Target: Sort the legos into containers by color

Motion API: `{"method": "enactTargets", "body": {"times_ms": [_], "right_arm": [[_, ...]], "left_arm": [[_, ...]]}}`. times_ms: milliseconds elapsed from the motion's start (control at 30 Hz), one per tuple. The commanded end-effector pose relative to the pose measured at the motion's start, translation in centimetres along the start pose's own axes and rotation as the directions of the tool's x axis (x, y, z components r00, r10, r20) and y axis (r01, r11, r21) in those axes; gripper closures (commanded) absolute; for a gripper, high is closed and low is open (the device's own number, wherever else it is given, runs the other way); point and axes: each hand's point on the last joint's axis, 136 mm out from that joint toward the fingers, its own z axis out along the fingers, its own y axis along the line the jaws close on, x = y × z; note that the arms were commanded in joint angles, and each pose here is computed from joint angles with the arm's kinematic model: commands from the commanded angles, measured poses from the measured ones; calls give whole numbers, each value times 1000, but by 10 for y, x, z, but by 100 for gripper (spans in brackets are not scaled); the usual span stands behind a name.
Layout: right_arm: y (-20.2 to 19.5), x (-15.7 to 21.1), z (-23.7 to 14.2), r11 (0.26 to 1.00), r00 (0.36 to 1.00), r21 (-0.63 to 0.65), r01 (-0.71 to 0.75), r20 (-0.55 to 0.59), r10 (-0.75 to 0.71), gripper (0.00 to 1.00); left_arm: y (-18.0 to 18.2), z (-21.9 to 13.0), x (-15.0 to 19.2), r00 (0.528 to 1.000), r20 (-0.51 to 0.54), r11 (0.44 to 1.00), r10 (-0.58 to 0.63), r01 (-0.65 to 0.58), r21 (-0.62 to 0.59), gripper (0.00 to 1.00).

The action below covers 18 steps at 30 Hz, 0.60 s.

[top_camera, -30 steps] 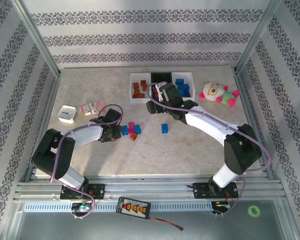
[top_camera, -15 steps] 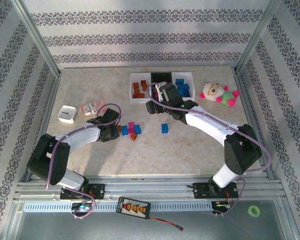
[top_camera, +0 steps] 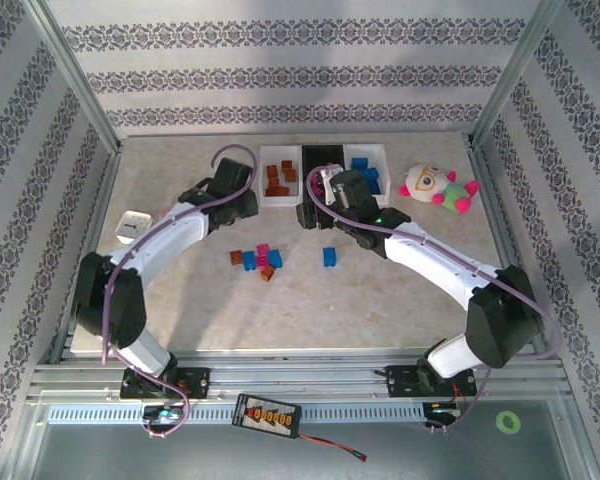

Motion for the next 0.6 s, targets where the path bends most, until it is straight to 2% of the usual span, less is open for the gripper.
{"method": "enactTargets", "body": {"times_ms": [0, 267, 567], "right_arm": [[1, -5, -8, 999, 999, -20, -25, 29, 26, 16], [-4, -4, -10, 999, 999, -13, -39, 30, 40, 16], [-11, 2, -14, 998, 998, 10, -59, 35, 58, 16]], "left_arm": [[-18, 14, -24, 997, 33, 997, 67, -68, 20, 76], [-52, 60, -62, 988, 57, 989, 144, -146, 36, 75], [-69, 118, -67, 983, 8, 982, 186, -186, 30, 74]]}}
